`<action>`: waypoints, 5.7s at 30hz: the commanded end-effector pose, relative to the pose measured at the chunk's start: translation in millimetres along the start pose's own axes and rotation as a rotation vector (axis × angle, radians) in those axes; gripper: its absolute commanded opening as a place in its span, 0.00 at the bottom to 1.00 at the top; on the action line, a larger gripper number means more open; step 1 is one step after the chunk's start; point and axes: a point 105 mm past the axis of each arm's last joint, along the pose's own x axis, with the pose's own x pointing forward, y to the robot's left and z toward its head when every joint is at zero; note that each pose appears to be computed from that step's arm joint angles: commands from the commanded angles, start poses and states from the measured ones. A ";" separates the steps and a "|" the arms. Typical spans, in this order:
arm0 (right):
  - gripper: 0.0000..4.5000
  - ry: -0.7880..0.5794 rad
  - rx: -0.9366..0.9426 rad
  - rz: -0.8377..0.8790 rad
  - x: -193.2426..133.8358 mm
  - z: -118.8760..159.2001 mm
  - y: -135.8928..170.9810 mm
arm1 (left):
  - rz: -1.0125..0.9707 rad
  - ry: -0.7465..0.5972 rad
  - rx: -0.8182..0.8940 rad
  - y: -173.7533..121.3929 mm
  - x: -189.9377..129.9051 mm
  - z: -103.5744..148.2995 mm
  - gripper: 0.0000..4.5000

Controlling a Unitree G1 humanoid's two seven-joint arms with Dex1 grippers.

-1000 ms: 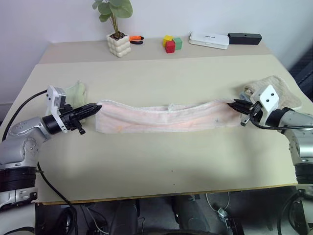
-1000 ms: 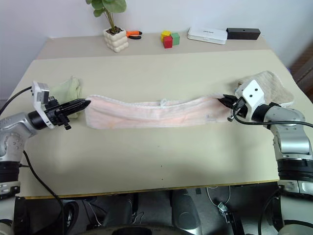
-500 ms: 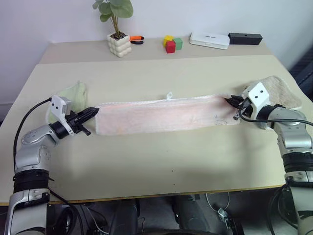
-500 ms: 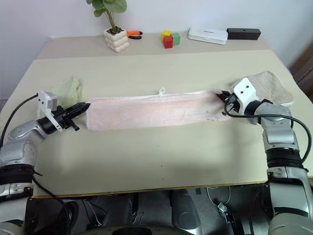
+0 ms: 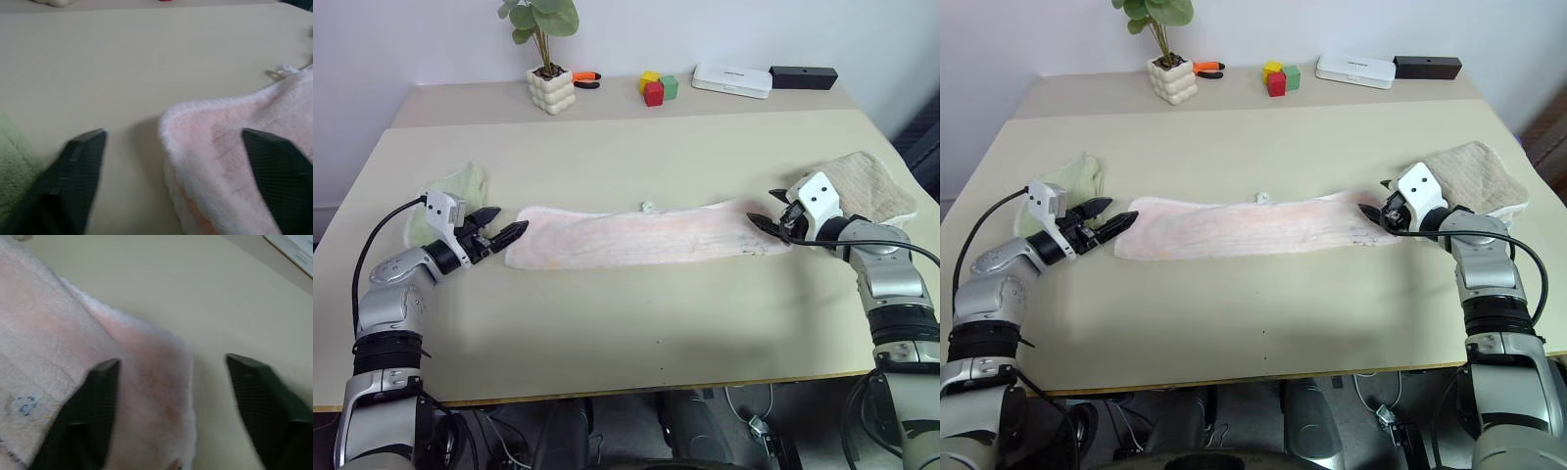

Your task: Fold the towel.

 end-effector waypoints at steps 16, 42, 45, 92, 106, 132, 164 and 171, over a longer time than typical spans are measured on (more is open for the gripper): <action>0.01 -0.273 0.270 -0.189 15.6 68.6 12.3 | 0.057 -0.274 -0.307 -27.2 29.2 73.8 0.00; 0.52 -0.100 0.365 -0.491 -1.7 2.8 -4.8 | 0.208 -0.064 -0.230 -16.8 29.5 1.5 0.51; 0.86 -0.156 0.518 -0.532 -10.8 11.4 -16.2 | 0.129 -0.095 -0.189 -29.1 33.0 18.0 0.84; 0.01 -0.070 1.527 -0.512 -13.0 -17.5 84.7 | -0.455 -0.046 0.205 -97.6 -31.7 66.0 1.00; 0.01 -0.136 0.714 -0.400 -48.3 33.1 27.4 | -0.515 -0.019 0.131 -104.0 -32.3 50.8 1.00; 0.01 -0.147 0.088 0.375 29.7 91.8 198.6 | -0.448 -0.040 0.128 -100.1 -36.9 52.5 1.00; 0.14 -0.315 0.398 0.177 45.6 106.3 142.5 | -0.420 -0.070 -0.111 -128.5 -40.6 43.2 1.00; 0.02 -0.116 0.254 0.116 71.5 34.0 166.9 | -0.427 -0.058 -0.097 -131.5 -41.9 40.2 1.00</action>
